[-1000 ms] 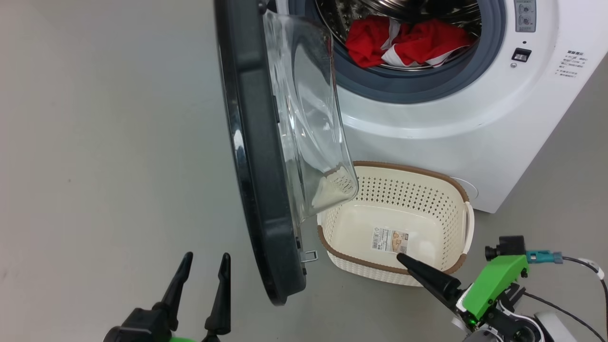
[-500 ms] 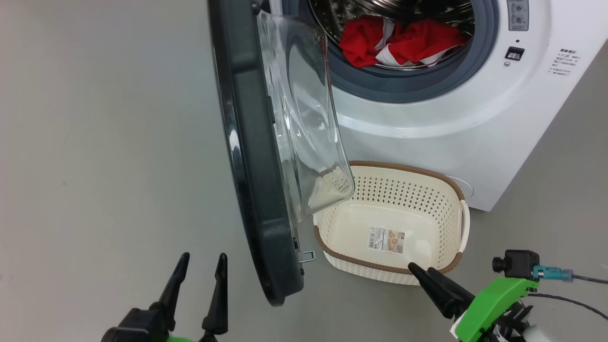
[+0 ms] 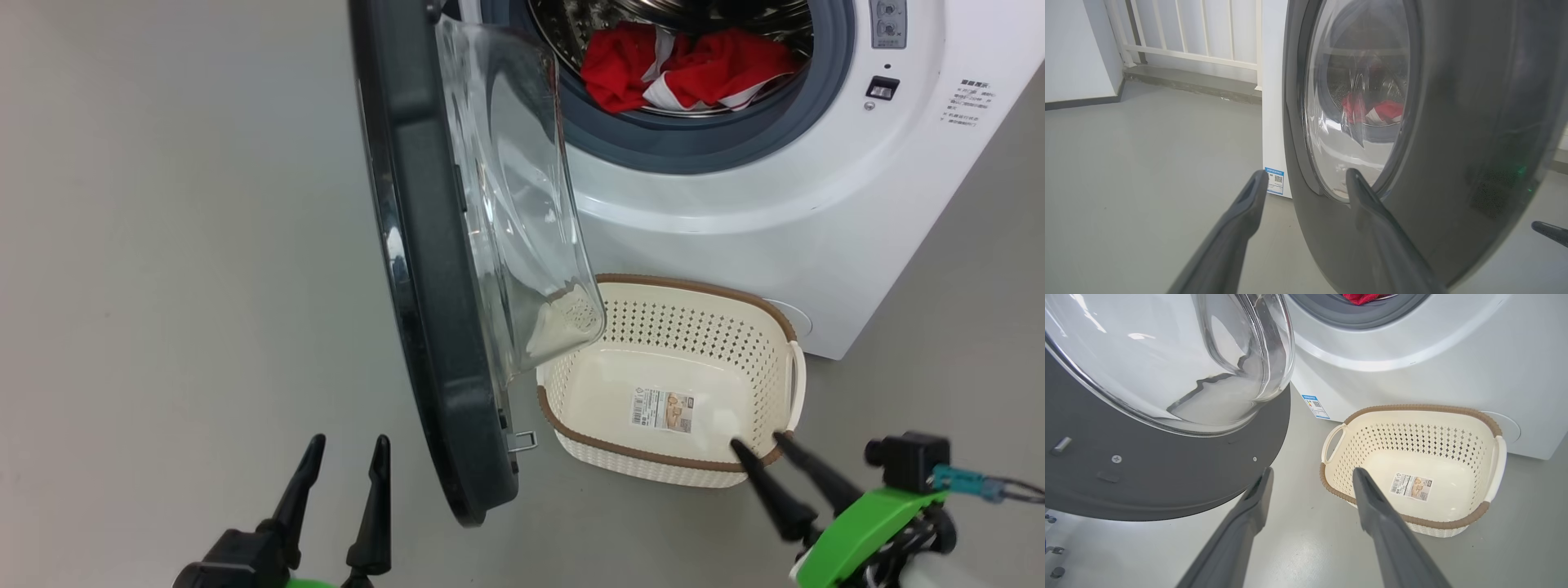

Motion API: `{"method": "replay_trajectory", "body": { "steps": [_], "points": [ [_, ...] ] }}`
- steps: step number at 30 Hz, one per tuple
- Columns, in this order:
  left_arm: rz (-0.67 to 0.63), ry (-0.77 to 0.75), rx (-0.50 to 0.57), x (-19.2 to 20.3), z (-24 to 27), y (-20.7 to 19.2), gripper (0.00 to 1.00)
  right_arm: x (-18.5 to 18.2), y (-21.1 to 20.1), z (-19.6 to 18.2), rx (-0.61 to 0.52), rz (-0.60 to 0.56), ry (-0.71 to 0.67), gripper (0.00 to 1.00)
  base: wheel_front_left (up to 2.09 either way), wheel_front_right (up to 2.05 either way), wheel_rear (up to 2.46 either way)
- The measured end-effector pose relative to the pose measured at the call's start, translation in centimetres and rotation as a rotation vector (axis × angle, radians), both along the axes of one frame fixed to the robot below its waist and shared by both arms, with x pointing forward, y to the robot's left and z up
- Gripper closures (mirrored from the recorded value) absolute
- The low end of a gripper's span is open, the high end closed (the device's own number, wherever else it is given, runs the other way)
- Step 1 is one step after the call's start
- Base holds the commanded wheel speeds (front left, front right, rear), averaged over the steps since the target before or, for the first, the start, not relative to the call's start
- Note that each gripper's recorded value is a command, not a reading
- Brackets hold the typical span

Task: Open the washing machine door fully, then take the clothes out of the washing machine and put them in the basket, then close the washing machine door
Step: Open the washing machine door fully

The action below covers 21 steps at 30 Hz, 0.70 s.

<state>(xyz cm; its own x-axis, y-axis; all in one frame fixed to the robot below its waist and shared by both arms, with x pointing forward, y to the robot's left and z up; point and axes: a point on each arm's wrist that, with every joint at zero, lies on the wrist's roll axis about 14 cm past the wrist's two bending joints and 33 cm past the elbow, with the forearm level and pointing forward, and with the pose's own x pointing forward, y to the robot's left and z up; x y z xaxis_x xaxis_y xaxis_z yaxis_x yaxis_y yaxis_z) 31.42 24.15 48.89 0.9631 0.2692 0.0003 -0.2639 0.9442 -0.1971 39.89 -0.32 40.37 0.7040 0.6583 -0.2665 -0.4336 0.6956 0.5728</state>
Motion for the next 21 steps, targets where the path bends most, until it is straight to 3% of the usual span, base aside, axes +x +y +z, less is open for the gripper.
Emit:
{"method": "replay_trajectory", "body": {
  "steps": [7,13,21],
  "points": [
    [-0.001,0.003,0.000,0.1,-0.1,0.0,0.00,2.6,-0.8,2.8,-0.026,-0.055,-0.162,0.00,0.00,0.00,0.00],
    [-0.005,-0.003,-0.001,0.0,0.1,-0.1,0.00,2.1,-1.3,3.3,-0.110,-0.049,-0.274,0.00,0.00,0.00,0.00],
    [-0.003,-0.005,-0.001,-0.1,0.1,0.0,0.00,2.2,-2.4,4.7,-0.136,-0.123,-0.354,0.00,0.00,0.00,0.00]
  ]
}}
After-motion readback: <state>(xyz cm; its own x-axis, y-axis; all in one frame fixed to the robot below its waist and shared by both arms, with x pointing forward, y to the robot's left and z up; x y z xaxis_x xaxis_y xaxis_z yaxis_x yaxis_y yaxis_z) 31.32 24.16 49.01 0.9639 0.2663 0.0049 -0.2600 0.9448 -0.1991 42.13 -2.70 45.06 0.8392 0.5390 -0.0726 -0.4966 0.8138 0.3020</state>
